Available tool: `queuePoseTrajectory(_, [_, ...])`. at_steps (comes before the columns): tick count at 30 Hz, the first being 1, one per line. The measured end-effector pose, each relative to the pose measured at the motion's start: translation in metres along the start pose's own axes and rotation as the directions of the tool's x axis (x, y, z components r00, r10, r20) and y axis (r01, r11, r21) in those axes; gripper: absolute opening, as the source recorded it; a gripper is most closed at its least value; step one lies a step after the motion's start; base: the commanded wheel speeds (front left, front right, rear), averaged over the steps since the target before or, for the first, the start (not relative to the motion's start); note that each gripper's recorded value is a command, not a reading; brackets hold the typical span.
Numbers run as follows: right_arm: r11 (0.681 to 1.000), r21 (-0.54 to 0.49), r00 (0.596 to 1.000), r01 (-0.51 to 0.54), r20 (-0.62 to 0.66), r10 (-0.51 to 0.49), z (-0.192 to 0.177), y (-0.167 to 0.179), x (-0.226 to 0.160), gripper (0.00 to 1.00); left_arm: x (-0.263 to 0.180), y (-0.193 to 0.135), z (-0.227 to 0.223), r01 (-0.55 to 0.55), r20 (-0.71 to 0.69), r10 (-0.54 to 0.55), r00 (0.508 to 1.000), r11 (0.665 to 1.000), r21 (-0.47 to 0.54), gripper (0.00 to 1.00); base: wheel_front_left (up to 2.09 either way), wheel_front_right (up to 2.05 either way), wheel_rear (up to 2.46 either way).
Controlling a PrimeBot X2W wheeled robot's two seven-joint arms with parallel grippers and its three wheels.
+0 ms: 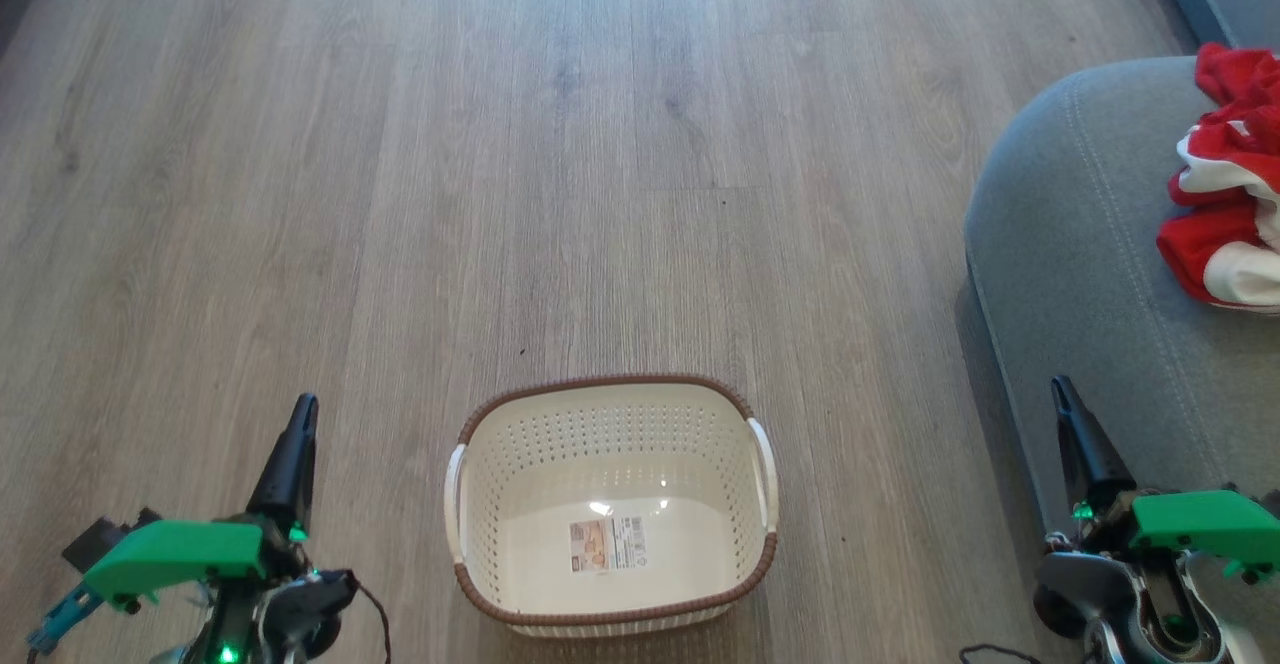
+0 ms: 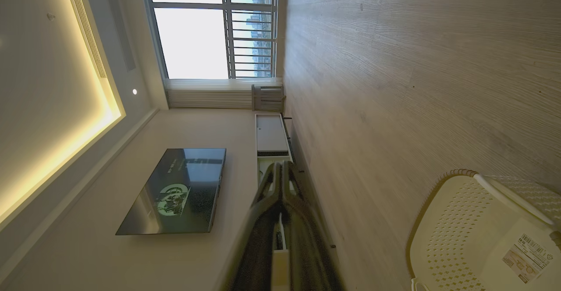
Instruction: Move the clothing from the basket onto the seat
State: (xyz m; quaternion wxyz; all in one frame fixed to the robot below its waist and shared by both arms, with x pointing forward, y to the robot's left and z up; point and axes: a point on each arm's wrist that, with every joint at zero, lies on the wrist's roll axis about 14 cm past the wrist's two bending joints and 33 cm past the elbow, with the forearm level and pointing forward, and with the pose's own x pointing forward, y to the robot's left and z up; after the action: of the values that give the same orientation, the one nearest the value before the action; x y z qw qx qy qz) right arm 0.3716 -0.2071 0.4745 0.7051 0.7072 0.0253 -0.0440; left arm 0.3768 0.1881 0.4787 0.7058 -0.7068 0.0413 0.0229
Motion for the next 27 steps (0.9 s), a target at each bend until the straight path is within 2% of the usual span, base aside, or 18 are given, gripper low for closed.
queuePoseTrajectory(27, [1.000,0.000,1.000,0.000,0.000,0.000,0.0001,0.0000,0.0000,0.00,0.0000,-0.0001,0.0005,0.000,0.002,0.000,1.000,1.000,-0.001,0.00,0.00,0.00,0.00])
